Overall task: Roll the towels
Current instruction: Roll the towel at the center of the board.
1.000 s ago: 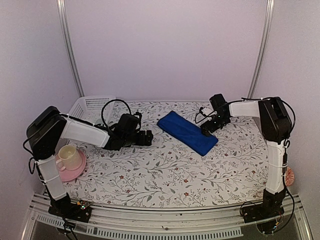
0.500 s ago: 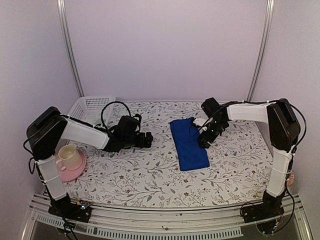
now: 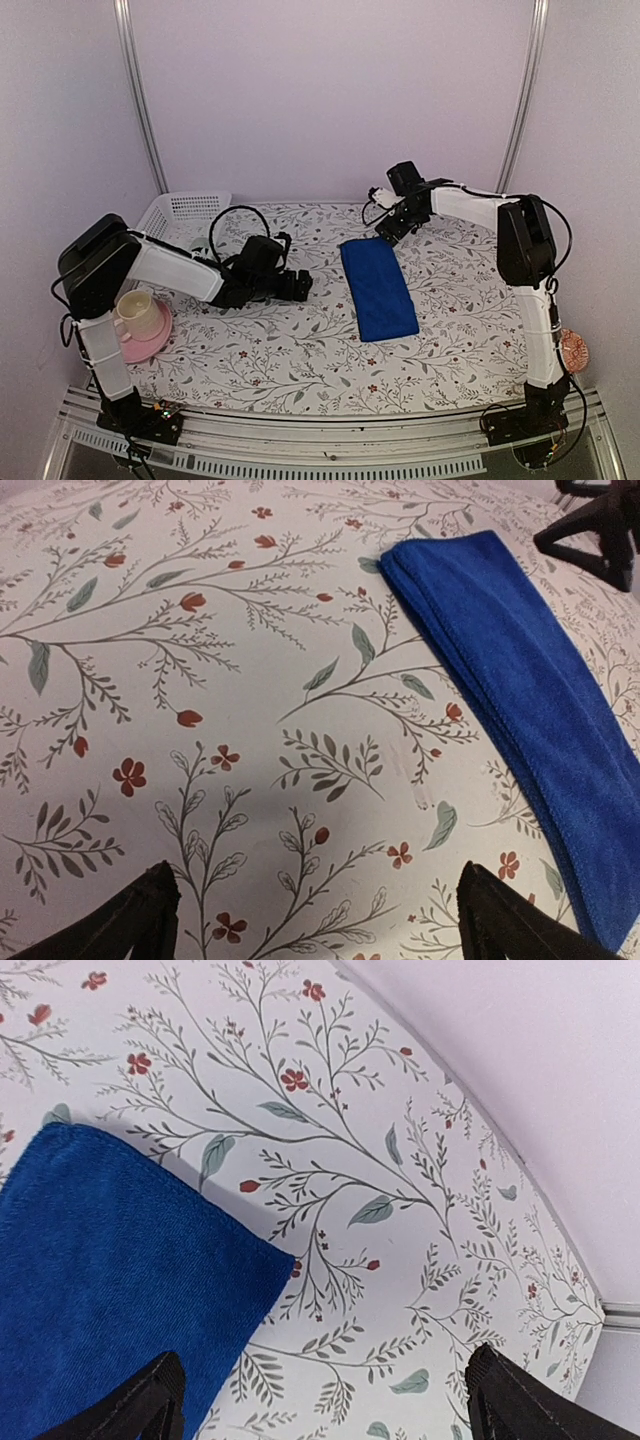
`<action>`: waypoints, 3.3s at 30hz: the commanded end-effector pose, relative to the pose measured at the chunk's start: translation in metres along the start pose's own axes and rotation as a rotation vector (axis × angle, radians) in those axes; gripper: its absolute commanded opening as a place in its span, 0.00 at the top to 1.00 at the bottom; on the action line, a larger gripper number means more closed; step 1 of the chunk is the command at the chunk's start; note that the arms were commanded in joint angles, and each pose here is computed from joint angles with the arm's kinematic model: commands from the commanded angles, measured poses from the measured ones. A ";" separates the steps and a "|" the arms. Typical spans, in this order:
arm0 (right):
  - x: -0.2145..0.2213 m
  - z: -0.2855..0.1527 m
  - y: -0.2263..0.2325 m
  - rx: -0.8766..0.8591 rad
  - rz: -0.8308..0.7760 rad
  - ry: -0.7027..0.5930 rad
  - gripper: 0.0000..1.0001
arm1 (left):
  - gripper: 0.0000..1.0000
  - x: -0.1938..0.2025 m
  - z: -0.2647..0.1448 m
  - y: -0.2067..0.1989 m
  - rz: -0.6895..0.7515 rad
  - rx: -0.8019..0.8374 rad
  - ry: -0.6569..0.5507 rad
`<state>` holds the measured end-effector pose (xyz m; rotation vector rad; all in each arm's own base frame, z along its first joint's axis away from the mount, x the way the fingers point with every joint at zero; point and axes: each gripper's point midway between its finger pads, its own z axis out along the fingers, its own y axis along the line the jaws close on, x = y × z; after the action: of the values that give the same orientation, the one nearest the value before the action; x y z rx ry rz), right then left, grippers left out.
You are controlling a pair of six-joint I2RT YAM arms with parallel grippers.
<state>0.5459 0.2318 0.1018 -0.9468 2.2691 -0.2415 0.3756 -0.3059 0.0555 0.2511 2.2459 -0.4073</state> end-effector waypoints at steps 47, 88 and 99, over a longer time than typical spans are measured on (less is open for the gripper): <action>0.076 -0.211 0.041 -0.283 -0.238 -0.413 0.01 | 0.32 0.065 -0.039 -0.178 1.464 0.526 -0.309; 0.135 -0.172 0.095 -0.417 -0.406 -0.412 0.01 | 1.00 0.117 0.041 -0.163 1.506 0.489 -0.071; 0.154 -0.193 0.143 -0.490 -0.693 -0.621 0.01 | 1.00 0.084 0.011 -0.172 1.159 0.749 0.037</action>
<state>0.2697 0.2007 0.1058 -1.6923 1.5910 0.3244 0.2903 -0.4771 0.0157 1.7994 1.3491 -0.2878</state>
